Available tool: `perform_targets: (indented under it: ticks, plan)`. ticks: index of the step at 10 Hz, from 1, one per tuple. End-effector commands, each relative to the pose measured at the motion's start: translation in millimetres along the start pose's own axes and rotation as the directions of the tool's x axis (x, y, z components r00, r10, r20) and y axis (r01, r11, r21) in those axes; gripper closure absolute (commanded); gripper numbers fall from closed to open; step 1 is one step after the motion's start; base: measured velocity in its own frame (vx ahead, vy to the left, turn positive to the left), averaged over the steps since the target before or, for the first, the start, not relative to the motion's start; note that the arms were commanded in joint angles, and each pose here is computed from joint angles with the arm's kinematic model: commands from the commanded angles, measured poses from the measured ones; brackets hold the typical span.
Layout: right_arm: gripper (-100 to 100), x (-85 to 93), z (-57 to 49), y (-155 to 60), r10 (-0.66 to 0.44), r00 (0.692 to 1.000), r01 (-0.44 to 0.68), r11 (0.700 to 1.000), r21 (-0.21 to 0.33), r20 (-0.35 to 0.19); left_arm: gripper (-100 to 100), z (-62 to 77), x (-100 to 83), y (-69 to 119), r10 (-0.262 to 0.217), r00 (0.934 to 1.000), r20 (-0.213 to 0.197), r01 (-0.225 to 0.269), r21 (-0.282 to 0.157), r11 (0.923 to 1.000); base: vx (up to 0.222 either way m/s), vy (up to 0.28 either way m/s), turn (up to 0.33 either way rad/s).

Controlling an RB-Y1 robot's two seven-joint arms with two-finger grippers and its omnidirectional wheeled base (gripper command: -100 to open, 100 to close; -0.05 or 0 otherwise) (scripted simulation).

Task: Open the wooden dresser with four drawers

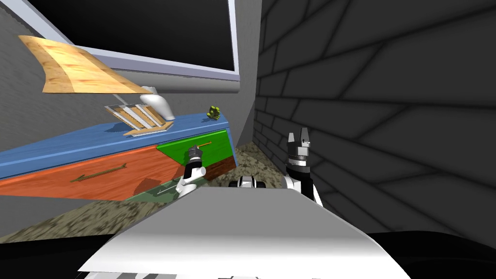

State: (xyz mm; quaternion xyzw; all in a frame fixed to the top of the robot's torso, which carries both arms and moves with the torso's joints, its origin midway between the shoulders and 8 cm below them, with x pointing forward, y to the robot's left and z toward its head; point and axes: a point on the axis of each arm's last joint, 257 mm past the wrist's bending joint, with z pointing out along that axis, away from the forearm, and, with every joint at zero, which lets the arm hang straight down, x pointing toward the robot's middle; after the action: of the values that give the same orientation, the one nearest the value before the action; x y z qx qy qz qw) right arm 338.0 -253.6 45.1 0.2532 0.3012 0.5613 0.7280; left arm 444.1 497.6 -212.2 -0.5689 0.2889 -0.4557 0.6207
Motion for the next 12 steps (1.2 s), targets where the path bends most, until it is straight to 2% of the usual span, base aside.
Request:
perform_targets:
  ticks: [1,2,3,4,6,7,8,10,11,12]
  plan:
    - [0,0.0,0.0,0.0,0.000,1.000,0.000,1.000,0.000,0.000,100,-24.1,3.3,6.6,-0.009,0.9999,0.006,0.009,-0.030,0.9995,0.053,0.009,-0.005]
    - [0,0.0,0.0,0.0,0.000,1.000,0.000,1.000,0.000,0.000,100,-22.0,6.4,-2.4,-0.010,0.9999,0.000,0.010,-0.012,0.9999,0.011,0.003,-0.004]
    - [0,0.0,0.1,0.0,0.000,1.000,0.000,1.000,0.000,0.000,100,-36.9,14.0,5.8,-0.012,0.9999,-0.001,0.012,-0.043,0.9990,0.075,0.040,0.179]
    - [0,0.0,0.0,0.0,0.000,1.000,0.000,1.000,0.000,0.000,100,-41.9,15.0,-0.4,-0.022,0.9997,0.005,0.022,-0.032,0.9993,0.098,0.032,0.082]
    - [0,0.0,0.0,0.0,0.000,1.000,0.000,1.000,0.000,0.000,100,-41.5,16.7,-15.5,-0.019,0.9998,-0.001,0.019,-0.004,0.9998,0.029,0.002,-0.007]
    - [0,0.0,0.1,0.0,0.000,1.000,0.000,1.000,0.000,0.000,100,-56.6,22.1,-7.8,-0.021,0.9998,0.005,0.021,-0.036,0.9991,0.065,0.019,0.151]
    - [0,0.0,0.0,0.0,0.000,1.000,0.000,1.000,0.000,0.000,100,-61.6,21.3,-12.8,-0.027,0.9995,0.013,0.027,-0.029,0.9992,0.090,0.022,0.103]
    - [0,0.0,0.0,0.0,0.000,1.000,0.000,1.000,0.000,0.000,100,-60.0,24.2,-32.4,-0.025,0.9997,0.004,0.025,0.008,0.9997,0.038,0.011,-0.007]
    - [0,0.0,0.1,0.0,0.000,1.000,0.000,1.000,0.000,0.000,100,-58.5,23.1,-29.5,-0.023,0.9997,0.005,0.023,0.003,0.9997,0.008,0.008,-0.002]
    - [0,0.1,0.1,0.0,0.000,1.000,0.000,1.000,0.000,0.000,100,-44.0,21.4,-29.8,-0.009,1.0000,-0.003,0.009,0.013,0.9999,-0.055,-0.037,0.005]
